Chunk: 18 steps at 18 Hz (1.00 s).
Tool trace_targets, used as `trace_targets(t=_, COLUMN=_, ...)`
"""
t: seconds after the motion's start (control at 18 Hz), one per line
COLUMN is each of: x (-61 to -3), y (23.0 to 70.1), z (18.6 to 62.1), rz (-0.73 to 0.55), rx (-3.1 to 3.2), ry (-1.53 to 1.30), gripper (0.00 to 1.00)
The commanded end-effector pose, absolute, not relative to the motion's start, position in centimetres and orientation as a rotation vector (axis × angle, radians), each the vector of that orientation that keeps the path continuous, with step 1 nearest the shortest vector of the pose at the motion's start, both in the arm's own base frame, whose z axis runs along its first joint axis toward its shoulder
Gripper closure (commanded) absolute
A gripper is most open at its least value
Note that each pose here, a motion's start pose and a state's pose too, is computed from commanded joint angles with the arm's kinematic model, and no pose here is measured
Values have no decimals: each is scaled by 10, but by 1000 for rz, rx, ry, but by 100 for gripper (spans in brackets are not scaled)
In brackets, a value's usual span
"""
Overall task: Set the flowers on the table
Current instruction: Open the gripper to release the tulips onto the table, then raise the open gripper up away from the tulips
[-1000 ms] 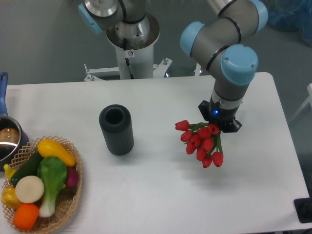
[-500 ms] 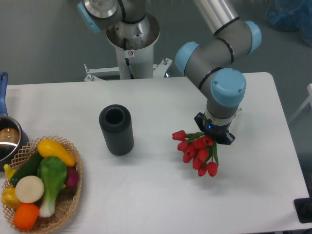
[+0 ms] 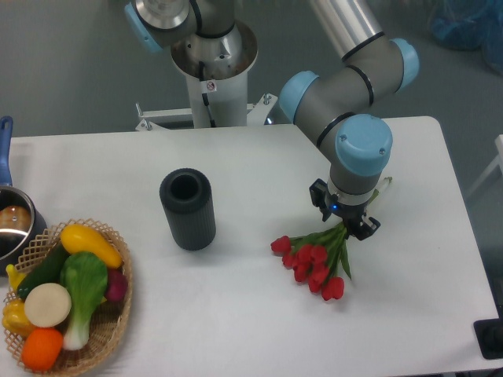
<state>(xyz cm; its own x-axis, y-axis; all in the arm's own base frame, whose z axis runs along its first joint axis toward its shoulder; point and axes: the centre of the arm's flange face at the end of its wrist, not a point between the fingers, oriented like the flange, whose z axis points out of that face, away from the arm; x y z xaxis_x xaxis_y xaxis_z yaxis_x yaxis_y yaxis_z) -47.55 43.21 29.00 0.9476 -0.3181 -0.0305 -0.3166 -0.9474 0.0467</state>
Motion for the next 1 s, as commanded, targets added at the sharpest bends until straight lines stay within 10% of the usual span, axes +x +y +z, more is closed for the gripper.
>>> trace_targets(t=1.0, x=-485, y=410, z=346, rz=-180, rx=3190, ry=-433, gripper=0)
